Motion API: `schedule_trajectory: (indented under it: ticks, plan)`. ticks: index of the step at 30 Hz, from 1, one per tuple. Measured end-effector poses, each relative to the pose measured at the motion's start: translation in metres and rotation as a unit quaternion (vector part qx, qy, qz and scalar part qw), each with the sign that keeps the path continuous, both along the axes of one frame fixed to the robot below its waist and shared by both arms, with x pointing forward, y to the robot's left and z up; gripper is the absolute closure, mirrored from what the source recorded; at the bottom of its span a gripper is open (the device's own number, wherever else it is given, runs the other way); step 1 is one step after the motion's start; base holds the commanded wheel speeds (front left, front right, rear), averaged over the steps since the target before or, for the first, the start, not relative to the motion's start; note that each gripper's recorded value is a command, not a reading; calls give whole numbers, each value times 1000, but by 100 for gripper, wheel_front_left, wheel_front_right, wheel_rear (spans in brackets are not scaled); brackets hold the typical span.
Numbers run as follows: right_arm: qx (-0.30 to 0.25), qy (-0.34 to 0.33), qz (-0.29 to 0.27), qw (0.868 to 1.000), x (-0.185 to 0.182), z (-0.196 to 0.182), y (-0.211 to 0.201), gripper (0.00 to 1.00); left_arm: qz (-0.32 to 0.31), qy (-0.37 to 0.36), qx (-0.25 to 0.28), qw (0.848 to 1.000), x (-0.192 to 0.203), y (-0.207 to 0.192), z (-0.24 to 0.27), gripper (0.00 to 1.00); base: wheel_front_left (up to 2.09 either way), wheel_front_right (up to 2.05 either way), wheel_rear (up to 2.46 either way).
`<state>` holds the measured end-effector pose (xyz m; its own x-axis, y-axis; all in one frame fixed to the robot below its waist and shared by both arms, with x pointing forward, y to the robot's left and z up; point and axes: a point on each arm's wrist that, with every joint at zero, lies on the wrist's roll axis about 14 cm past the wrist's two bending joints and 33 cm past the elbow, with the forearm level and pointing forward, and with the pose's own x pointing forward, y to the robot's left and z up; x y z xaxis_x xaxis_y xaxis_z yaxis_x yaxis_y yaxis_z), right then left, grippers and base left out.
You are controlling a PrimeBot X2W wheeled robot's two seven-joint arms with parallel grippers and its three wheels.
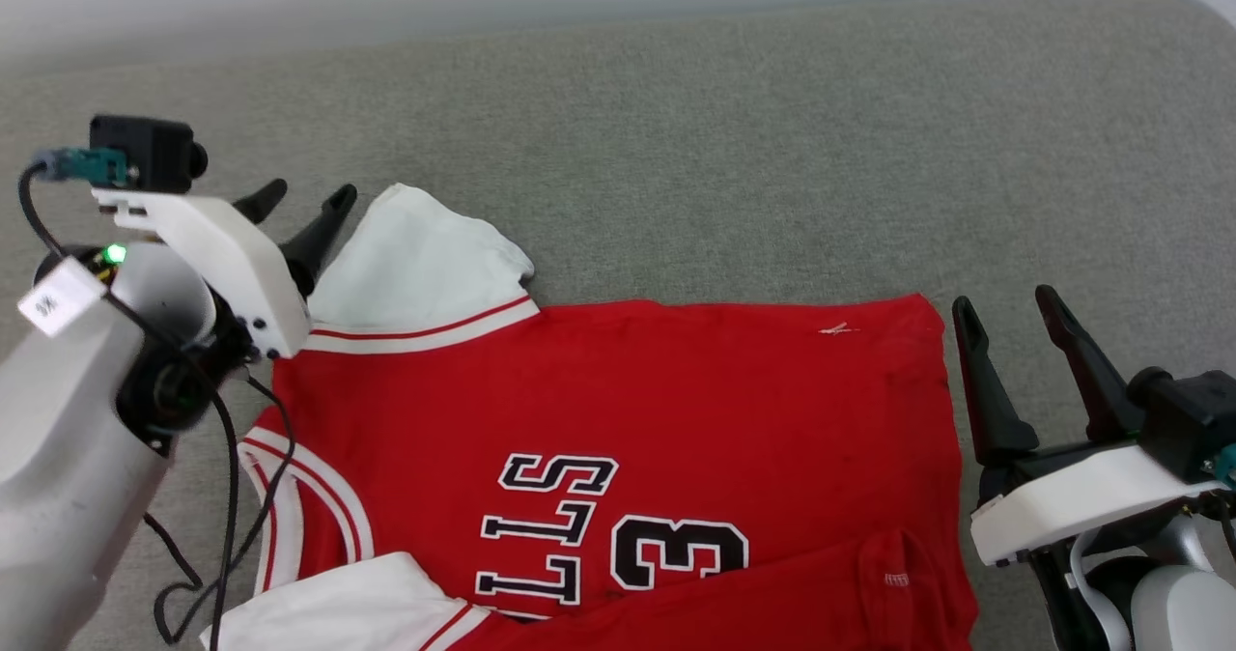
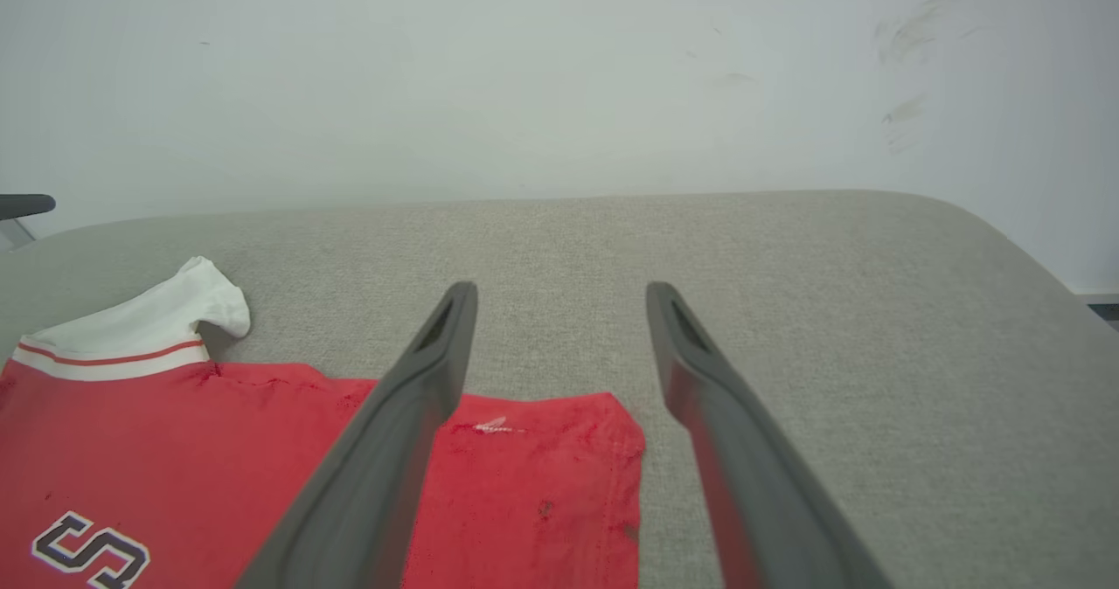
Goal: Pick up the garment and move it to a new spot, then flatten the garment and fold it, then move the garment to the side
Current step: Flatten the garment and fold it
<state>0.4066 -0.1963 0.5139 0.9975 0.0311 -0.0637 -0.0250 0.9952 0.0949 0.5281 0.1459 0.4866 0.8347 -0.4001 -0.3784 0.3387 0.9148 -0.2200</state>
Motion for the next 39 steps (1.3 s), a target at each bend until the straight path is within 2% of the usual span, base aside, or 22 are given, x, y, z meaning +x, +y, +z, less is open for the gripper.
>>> schedule_trajectory:
  ticks: [10, 17, 23, 24, 25, 26, 31, 35, 39]
  plan:
    - [10, 31, -17, 999, 7, -32, -10, 0, -49, 136, 52, 988, 39, -12, -55, 0, 0, 0, 0]
    - [18, 50, -35, 998, 6, -53, -21, 0, -70, 210, 86, 971, 41, -16, -100, 0, 0, 0, 0]
    - [20, 65, -41, 997, 3, -65, -24, 0, -91, 269, 101, 953, 30, -19, -117, 0, 0, 0, 0]
    - [20, 65, -42, 997, 4, -65, -24, 0, -94, 273, 104, 952, 30, -19, -118, 11, 0, 0, 0]
    - [20, 64, -43, 997, 5, -65, -25, 0, -95, 274, 106, 951, 30, -19, -118, 70, 0, 0, 0]
    - [21, 63, -43, 997, 7, -65, -25, 0, -97, 274, 107, 951, 30, -20, -119, 100, 0, 0, 0]
    - [21, 63, -47, 997, 10, -65, -29, 0, -102, 272, 104, 951, 28, -27, -122, 100, 0, 0, 0]
    - [27, 70, -54, 996, 10, -65, -34, 0, -100, 254, 107, 956, 29, -26, -114, 100, 0, 0, 0]
    - [31, 104, -56, 992, 10, -69, -38, 0, -98, 225, 97, 964, 31, -33, -98, 100, 0, 0, 0]
